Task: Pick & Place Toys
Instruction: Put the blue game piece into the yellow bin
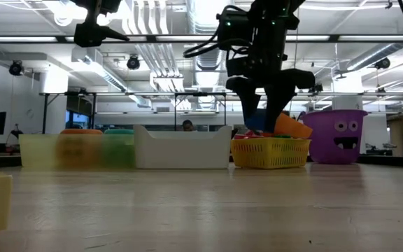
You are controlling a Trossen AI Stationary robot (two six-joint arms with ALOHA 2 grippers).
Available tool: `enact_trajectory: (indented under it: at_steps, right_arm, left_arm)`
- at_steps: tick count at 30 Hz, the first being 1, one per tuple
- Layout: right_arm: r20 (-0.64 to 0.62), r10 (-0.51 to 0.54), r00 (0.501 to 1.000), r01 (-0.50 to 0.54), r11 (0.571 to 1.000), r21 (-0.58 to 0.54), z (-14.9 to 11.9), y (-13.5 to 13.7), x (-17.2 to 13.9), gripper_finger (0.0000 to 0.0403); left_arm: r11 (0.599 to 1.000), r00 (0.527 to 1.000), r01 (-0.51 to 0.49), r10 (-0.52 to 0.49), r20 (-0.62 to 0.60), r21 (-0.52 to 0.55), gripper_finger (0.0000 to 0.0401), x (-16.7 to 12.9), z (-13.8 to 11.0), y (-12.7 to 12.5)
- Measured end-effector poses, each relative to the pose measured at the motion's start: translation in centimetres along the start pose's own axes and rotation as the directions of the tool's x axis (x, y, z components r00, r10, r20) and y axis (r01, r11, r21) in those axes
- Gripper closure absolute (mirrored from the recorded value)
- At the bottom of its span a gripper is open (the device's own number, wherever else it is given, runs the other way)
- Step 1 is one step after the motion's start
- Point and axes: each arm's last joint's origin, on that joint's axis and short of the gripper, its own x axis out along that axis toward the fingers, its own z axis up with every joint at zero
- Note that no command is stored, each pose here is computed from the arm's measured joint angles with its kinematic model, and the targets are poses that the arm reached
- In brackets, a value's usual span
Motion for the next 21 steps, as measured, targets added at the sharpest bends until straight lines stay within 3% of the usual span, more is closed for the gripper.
enact_trajectory:
  at_steps: [21]
  right_arm:
    - [-0.025, -0.012, 1.000, 0.011, 0.999, -0.052, -0.1, 1.1, 1.4, 0.0121]
  left_arm:
    - [1.000, 1.000, 0.000, 0.000, 0.000, 0.002, 0.0017, 0.0, 0.0, 0.0]
